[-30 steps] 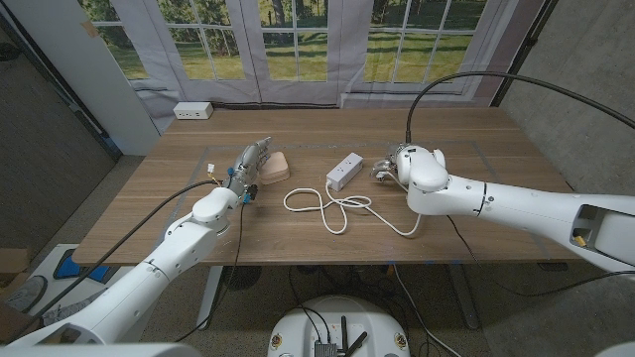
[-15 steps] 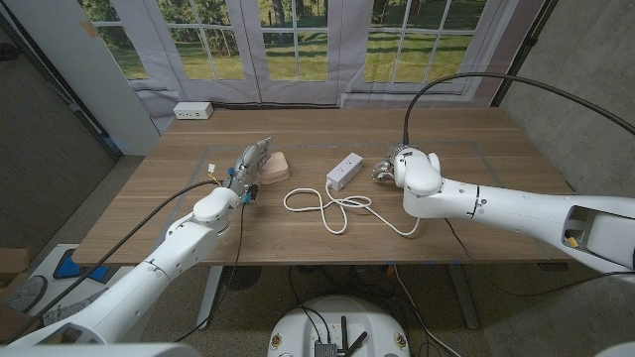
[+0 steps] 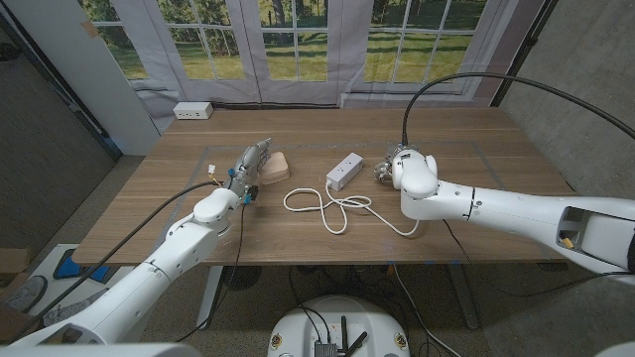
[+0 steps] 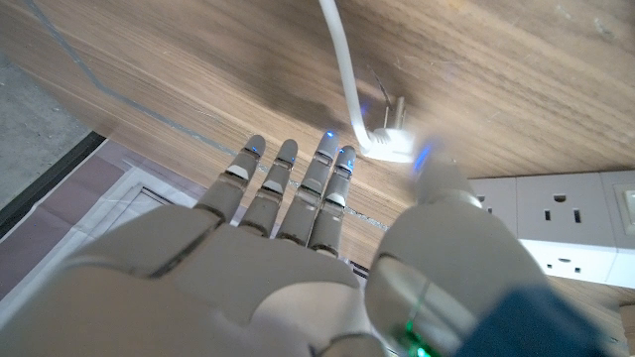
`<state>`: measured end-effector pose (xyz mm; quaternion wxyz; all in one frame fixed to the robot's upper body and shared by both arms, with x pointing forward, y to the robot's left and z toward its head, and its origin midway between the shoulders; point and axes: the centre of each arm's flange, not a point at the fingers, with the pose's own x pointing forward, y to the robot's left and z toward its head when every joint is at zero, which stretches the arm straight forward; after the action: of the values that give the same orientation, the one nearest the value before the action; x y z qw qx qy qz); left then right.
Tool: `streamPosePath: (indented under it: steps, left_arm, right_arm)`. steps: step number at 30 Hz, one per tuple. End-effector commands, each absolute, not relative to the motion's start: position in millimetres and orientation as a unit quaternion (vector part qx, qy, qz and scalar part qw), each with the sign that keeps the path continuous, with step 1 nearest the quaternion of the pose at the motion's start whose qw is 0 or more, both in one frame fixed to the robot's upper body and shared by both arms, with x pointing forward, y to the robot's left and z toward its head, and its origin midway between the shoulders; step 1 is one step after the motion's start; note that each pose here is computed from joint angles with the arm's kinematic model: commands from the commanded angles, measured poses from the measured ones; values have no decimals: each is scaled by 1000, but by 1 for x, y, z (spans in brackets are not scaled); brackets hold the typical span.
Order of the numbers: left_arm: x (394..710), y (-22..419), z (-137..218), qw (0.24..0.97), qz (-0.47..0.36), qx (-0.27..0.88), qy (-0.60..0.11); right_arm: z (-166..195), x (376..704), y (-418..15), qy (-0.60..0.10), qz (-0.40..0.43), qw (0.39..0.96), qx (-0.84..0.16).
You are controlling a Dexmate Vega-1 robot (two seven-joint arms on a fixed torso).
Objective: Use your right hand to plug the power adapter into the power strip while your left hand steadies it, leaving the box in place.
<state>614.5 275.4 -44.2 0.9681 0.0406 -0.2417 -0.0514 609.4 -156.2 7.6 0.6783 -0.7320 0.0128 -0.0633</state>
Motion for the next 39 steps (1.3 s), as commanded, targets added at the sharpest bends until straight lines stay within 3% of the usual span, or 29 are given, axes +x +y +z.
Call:
streamPosePath:
  steps: [1, 39]
  left_arm:
    - [613, 275, -47, 969, -49, 38, -241]
    - [612, 270, -51, 969, -53, 37, -238]
  right_arm:
    - [8, 613, -154, 9, -74, 672, -737]
    - [7, 614, -157, -19, -81, 696, -713]
